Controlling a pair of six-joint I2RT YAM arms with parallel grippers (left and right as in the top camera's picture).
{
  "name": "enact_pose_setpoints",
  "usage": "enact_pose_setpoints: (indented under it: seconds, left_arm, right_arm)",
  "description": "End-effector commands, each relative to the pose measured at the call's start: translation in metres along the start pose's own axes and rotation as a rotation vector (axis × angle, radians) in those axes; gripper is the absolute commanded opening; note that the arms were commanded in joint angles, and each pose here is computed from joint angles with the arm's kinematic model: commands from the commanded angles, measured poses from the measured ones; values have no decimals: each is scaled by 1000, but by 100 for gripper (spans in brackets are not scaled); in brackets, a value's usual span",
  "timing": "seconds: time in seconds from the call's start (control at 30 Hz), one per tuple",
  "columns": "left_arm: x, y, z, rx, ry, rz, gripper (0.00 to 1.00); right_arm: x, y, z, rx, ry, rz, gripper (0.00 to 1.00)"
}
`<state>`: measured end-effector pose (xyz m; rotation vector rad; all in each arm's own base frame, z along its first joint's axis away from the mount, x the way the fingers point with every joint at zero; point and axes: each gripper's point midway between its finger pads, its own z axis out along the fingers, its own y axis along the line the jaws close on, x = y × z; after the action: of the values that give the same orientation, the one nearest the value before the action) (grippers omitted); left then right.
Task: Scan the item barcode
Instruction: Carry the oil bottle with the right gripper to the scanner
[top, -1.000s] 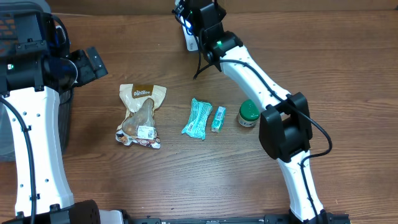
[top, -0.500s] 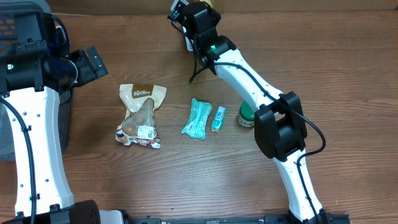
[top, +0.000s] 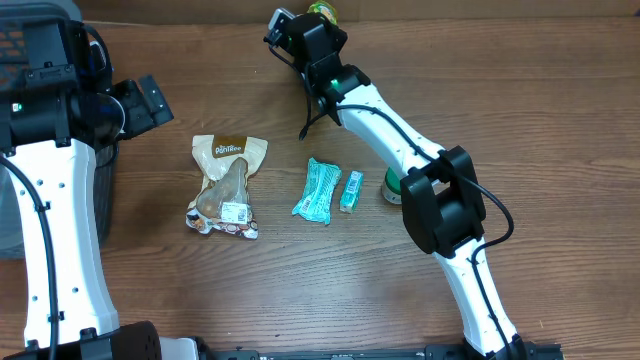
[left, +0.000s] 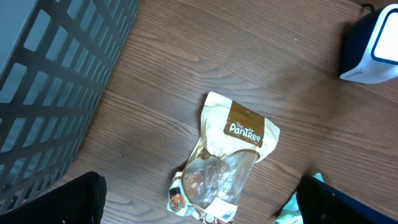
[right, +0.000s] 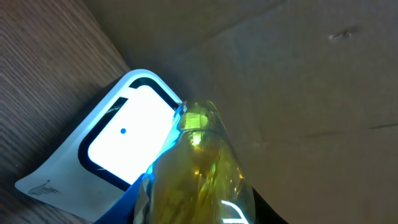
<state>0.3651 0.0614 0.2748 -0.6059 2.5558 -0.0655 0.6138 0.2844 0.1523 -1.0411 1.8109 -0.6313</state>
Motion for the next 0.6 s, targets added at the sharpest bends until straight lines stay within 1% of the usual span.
enact_pose_setpoints:
  seconds: [0.0,0.07,0.1,0.2,0.27,0.3,0.43,0.47,0.57]
  left_arm:
    - [-2,0,-1,0,-4,10,100]
    - [-1,0,-1,0,-3,10,100]
    - [-2,0,-1,1,-3,10,100]
    - [-2,0,-1,0,-4,10,99]
    - [-2,0,-1,1,-3,10,100]
    - [-1,0,-1,1,-3,10,100]
    - [-2,0,-1,0,-4,10,99]
    - [-2,0,-1,0,-4,10,100]
    - [-2,0,-1,0,-4,10,100]
  right_arm:
    - [-12,-3,-4,-5,-34,11,6]
    - [-13,-3,-5,-5,-35,11,7]
    - [-12,-3,-5,-4,-34,11,9]
    - [-11,-5,-5,9,-22,11,9]
    - [-12,-7,-6,16,-25,19,6]
    - [-13,-9,-6,20,-29,38,4]
    - [-23,-29,-19,43,-59,175,4]
    - [-28,-42,-27,57,-75,239,4]
    - [-35,-71,-45,84,-103,324,4]
